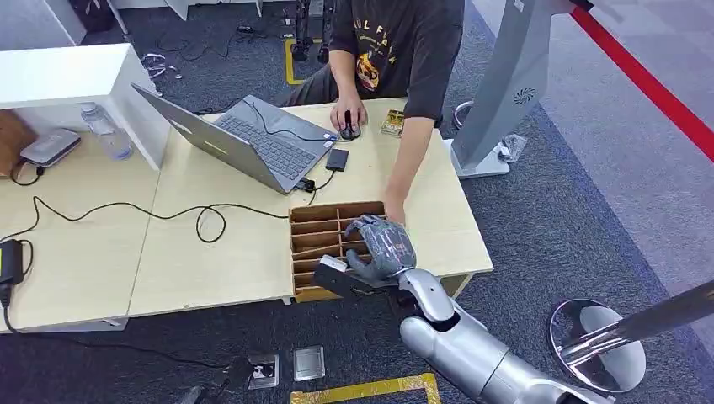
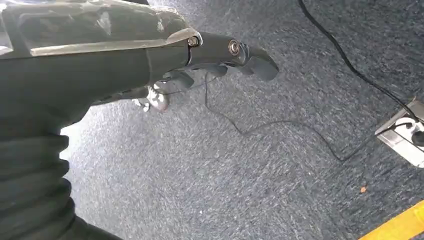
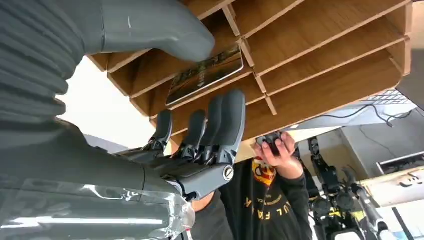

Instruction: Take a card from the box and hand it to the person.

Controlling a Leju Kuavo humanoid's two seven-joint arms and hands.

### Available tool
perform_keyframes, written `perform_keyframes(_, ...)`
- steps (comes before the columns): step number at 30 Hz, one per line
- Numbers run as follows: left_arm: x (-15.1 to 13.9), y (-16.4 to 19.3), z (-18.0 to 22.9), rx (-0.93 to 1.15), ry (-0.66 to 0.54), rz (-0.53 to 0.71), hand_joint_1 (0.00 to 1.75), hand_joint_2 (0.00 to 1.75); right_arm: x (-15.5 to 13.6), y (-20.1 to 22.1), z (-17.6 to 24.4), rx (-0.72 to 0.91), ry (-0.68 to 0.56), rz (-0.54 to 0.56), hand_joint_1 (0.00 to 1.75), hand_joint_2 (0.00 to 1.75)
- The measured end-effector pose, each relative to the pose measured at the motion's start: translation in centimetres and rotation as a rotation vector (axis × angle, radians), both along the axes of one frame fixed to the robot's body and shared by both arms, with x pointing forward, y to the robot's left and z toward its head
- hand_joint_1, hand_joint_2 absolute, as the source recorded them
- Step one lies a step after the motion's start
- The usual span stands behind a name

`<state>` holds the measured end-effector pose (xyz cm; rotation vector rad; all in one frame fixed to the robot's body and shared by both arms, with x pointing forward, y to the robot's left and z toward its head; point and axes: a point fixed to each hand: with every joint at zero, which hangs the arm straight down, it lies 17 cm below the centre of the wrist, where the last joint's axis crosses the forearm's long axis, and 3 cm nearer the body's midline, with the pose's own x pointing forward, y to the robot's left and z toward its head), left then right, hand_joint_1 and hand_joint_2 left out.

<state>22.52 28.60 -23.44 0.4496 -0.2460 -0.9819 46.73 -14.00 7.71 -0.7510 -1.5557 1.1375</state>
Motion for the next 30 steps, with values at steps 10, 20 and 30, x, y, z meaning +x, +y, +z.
perform_keyframes(10, 0.0, 0.0, 0.0, 0.003, 0.002, -0.004, 0.00, 1.75, 0.0, -0.4, -0.3, -0.023, 0.004, -0.015, 1.26, 1.75)
perform_keyframes(20, 0.0, 0.0, 0.0, 0.003, 0.003, -0.006, 0.00, 1.75, 0.1, -0.5, -0.3, -0.026, 0.002, -0.018, 1.33, 1.75)
perform_keyframes(30, 0.2, -0.2, 0.0, -0.001, -0.008, -0.019, 0.00, 1.75, 0.2, -0.3, 1.9, -0.041, -0.114, -0.011, 1.75, 1.75)
